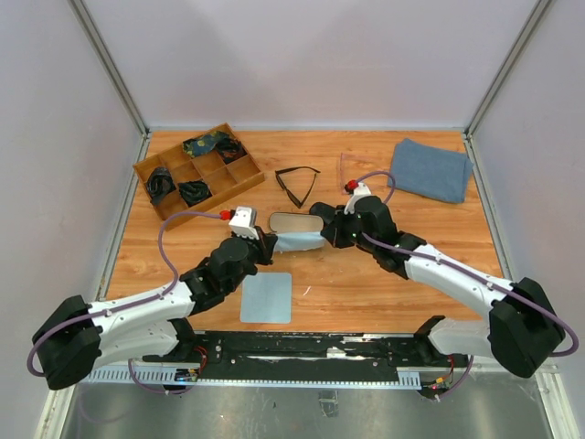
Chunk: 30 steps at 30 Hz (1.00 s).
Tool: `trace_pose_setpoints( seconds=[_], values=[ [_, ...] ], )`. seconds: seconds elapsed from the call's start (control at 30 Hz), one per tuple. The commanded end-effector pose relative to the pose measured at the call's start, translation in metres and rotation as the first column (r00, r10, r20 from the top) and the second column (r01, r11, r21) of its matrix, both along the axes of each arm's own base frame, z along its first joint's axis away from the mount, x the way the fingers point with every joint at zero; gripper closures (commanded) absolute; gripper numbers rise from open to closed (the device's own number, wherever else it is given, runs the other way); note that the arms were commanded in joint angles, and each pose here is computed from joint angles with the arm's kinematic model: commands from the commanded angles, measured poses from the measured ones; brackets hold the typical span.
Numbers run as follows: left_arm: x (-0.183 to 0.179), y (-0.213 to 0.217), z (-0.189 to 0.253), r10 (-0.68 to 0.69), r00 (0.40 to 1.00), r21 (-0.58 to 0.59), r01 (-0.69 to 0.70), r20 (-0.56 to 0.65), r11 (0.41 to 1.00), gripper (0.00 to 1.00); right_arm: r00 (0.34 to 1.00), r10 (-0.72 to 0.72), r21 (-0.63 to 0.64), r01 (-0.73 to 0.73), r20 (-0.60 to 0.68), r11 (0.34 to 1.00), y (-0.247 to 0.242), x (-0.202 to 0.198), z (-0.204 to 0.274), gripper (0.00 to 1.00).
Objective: Organize the sunglasses
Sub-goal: Pick up the glasses cleaning cloth from the center of the board, then place the glasses cleaning cloth in the sunglasses case.
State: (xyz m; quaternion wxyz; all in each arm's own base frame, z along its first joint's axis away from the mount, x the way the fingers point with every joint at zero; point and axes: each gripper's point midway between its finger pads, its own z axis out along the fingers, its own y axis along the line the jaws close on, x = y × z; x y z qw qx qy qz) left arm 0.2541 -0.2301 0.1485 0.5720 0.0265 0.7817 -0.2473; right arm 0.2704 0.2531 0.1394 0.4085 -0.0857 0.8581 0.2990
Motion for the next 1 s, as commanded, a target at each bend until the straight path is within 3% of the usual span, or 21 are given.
trace_pose_setpoints(
  seconds=[0.0,0.97],
  values=[
    [0.005,0.020,-0.002,0.052,0.999,0.022,-0.052,0.013,0.998,0.99,0.999,-0.022,0.056,0.020,0.044,0.998,0.018,0.012,0.021,0.99],
    [0.017,0.024,-0.014,0.041,0.999,0.025,-0.041,-0.011,0.999,0.99,0.999,-0.024,0.038,0.025,-0.022,0.999,0.024,0.000,-0.004,0.99]
  ],
)
